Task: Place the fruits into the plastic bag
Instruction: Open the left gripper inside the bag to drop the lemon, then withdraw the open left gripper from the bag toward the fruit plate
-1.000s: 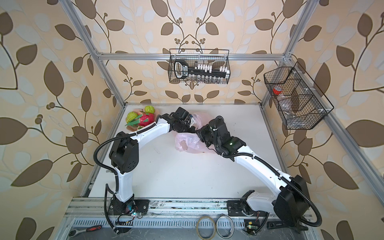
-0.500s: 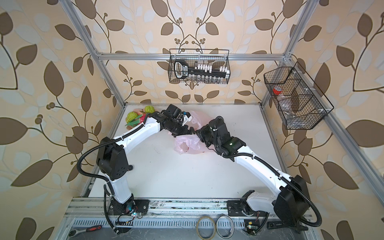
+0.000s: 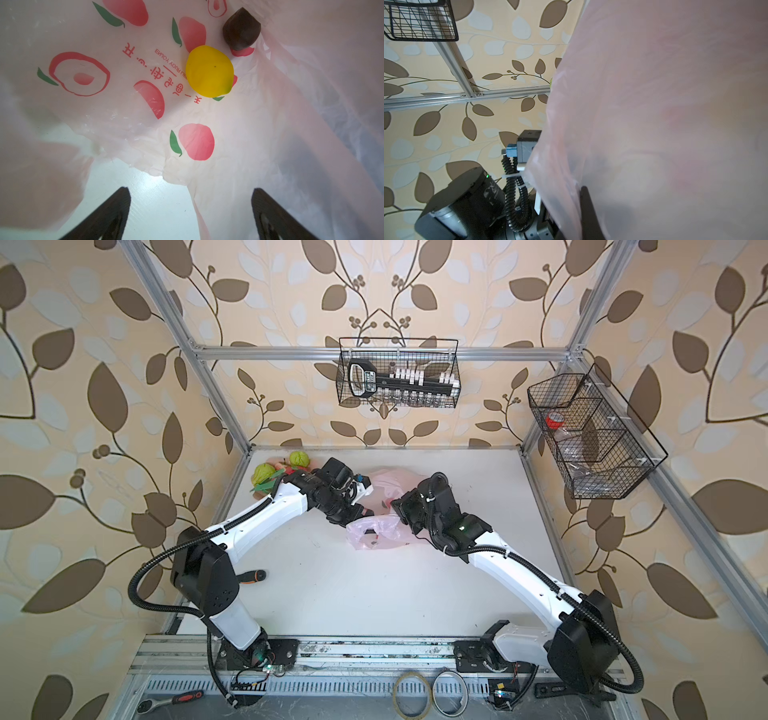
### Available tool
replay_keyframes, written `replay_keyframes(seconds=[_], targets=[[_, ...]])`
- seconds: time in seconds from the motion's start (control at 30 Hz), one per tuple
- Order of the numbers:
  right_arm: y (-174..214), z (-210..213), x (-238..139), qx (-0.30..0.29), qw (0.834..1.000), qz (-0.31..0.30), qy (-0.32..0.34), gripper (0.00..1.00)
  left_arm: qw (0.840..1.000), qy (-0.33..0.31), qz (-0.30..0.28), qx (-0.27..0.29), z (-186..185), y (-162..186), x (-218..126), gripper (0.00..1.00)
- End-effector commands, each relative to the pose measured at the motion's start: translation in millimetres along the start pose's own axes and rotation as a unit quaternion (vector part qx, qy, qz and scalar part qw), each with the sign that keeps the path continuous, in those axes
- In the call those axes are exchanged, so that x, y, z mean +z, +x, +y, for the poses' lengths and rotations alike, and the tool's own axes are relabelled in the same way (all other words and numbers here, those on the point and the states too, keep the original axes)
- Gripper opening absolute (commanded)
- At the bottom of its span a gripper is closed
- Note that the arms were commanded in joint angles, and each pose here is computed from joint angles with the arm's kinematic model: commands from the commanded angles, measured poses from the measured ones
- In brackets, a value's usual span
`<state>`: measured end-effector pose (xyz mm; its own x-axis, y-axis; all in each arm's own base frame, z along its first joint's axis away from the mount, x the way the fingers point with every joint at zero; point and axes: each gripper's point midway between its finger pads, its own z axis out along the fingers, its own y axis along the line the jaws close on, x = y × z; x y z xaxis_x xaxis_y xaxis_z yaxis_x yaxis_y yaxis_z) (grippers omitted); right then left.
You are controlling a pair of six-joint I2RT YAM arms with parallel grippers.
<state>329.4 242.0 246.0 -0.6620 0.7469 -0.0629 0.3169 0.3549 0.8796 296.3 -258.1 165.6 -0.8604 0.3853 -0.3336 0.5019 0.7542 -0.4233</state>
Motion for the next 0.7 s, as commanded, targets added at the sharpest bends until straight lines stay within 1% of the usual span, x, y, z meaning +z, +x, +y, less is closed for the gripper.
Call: replay_keyframes(seconds=[0.0, 0.17, 0.27, 0.3, 0.37, 0.5, 0.57, 0.67], targets=[[-3.6, -2.4, -2.0, 0.015, 1.0, -0.01, 0.001, 0.0, 0.999, -0.008, -0.006, 0.035, -2.4, 16.0, -19.7, 0.94], [-3.6, -2.5, -1.1, 0.017, 1.0, -0.01, 0.002, 0.0, 0.999, -0.01, -0.001, 0.037, -1.6, 38.7, -26.8, 0.94], [-3.4, -1.3, -0.7, 0.017, 1.0, -0.008, 0.001, 0.0, 1.0, -0.014, -0.013, 0.011, 2.9, 45.0, -32.3, 0.94], [-2.8, -0.6, -0.6, 0.015, 1.0, -0.007, 0.0, 0.0, 0.999, -0.009, -0.035, 0.003, 0.4, 44.0, -43.1, 0.94], [-3.2, -0.3, -0.4, 0.014, 1.0, -0.007, 0.001, 0.0, 0.998, 0.0, -0.06, -0.026, 1.8, 42.5, -51.5, 0.94], [-2.1, 0.6, 0.3, 0.013, 1.0, -0.004, 0.0, 0.0, 0.989, 0.009, -0.121, -0.084, 8.8, 35.9, -73.2, 0.96], [-2.2, 1.4, 0.5, 0.012, 1.0, -0.004, 0.0, 0.0, 0.982, 0.0, -0.146, -0.116, 17.9, 32.9, -84.0, 0.96], [-2.3, 3.1, 0.8, 0.01, 1.0, -0.003, 0.0, 0.0, 0.968, -0.014, -0.179, -0.174, 37.7, 28.2, -102.9, 0.97]])
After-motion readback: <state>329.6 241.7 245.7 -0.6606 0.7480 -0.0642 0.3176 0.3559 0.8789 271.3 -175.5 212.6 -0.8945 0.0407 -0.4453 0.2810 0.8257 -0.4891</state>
